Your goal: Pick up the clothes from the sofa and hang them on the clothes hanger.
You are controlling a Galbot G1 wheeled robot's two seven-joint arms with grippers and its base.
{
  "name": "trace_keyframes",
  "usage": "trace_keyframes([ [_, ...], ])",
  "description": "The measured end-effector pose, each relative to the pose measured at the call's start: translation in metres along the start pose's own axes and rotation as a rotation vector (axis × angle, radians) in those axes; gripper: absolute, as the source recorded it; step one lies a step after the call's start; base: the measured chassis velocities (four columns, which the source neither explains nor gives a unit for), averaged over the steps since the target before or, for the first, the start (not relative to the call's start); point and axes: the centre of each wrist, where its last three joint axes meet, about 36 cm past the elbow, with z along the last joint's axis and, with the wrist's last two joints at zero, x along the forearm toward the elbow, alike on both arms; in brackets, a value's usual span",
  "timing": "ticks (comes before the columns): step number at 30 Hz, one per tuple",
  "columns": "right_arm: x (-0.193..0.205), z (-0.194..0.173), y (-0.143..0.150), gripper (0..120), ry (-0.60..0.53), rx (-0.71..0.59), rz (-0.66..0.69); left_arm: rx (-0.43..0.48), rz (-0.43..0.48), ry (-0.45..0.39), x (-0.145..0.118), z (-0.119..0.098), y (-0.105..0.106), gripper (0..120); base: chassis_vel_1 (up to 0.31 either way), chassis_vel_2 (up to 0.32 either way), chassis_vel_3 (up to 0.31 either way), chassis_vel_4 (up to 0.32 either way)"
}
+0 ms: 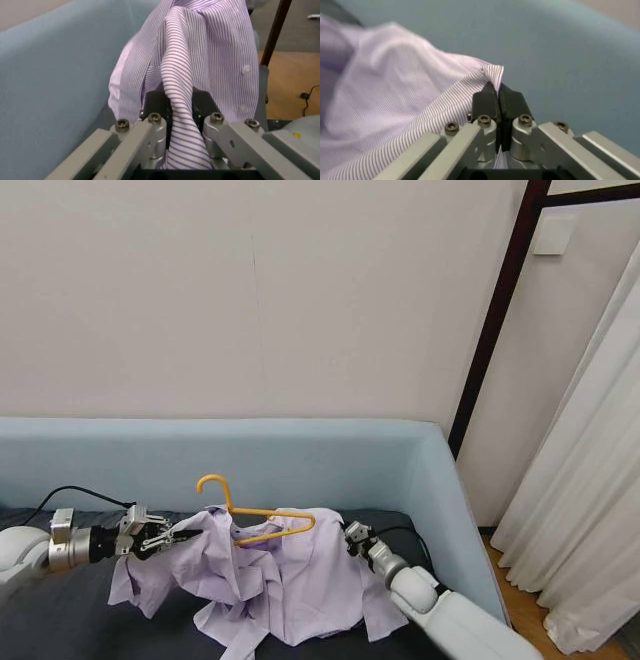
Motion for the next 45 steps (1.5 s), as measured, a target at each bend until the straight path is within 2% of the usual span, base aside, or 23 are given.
trace_keyframes([
  [1,0.0,0.0,0.0,0,0.0,0.0,0.0,0.0,0.0,0.0,0.0,0.0,0.0,7,0.0,0.0,0.0,0.0],
  [6,0.031,-0.065,-0.013,0,-0.083,-0.001,-0.001,-0.03,0.007,0.031,0.001,-0.002,0.001,7,0.0,0.0,0.0,0.0],
  [7,0.031,-0.065,-0.013,0,-0.083,-0.001,-0.001,-0.03,0.007,0.031,0.001,-0.002,0.001,7,0.0,0.0,0.0,0.0],
  [11,0.06,-0.106,-0.023,0,-0.142,0.025,0.0,-0.052,0.015,0.074,0.001,-0.002,0.002,7,0.0,0.0,0.0,0.0],
  [15,0.083,-0.123,-0.036,0,-0.17,0.061,0.003,-0.056,-0.002,0.058,-0.003,-0.005,0.005,7,0.0,0.0,0.0,0.0],
  [20,0.102,-0.118,-0.054,0,-0.165,0.104,0.024,-0.026,-0.06,-0.015,-0.002,-0.011,0.011,7,0.0,0.0,0.0,0.0],
  [27,0.121,-0.143,-0.055,0,-0.202,0.072,0.032,-0.021,-0.05,0.012,0.001,-0.007,0.013,7,0.0,0.0,0.0,0.0],
  [32,0.129,-0.172,-0.061,0,-0.242,0.071,0.035,-0.038,0.004,0.036,-0.021,-0.006,0.007,7,0.0,0.0,0.0,0.0],
  [37,0.143,-0.195,-0.059,0,-0.294,0.088,0.023,-0.05,-0.011,0.056,-0.033,-0.003,0.009,7,0.0,0.0,0.0,0.0],
  [39,0.157,-0.209,-0.053,0,-0.327,0.095,-0.001,-0.053,-0.03,0.064,-0.045,-0.002,0.011,7,0.0,0.0,0.0,0.0],
  [41,0.168,-0.218,-0.047,0,-0.348,0.105,-0.024,-0.04,-0.049,0.045,-0.062,-0.004,0.01,7,0.0,0.0,0.0,0.0],
  [42,0.168,-0.218,-0.047,0,-0.348,0.105,-0.024,-0.04,-0.049,0.045,-0.062,-0.004,0.01,7,0.0,0.0,0.0,0.0],
  [45,0.182,-0.224,-0.04,0,-0.369,0.12,-0.056,-0.021,-0.068,-0.009,-0.085,-0.015,0.012,7,0.0,0.0,0.0,0.0],
])
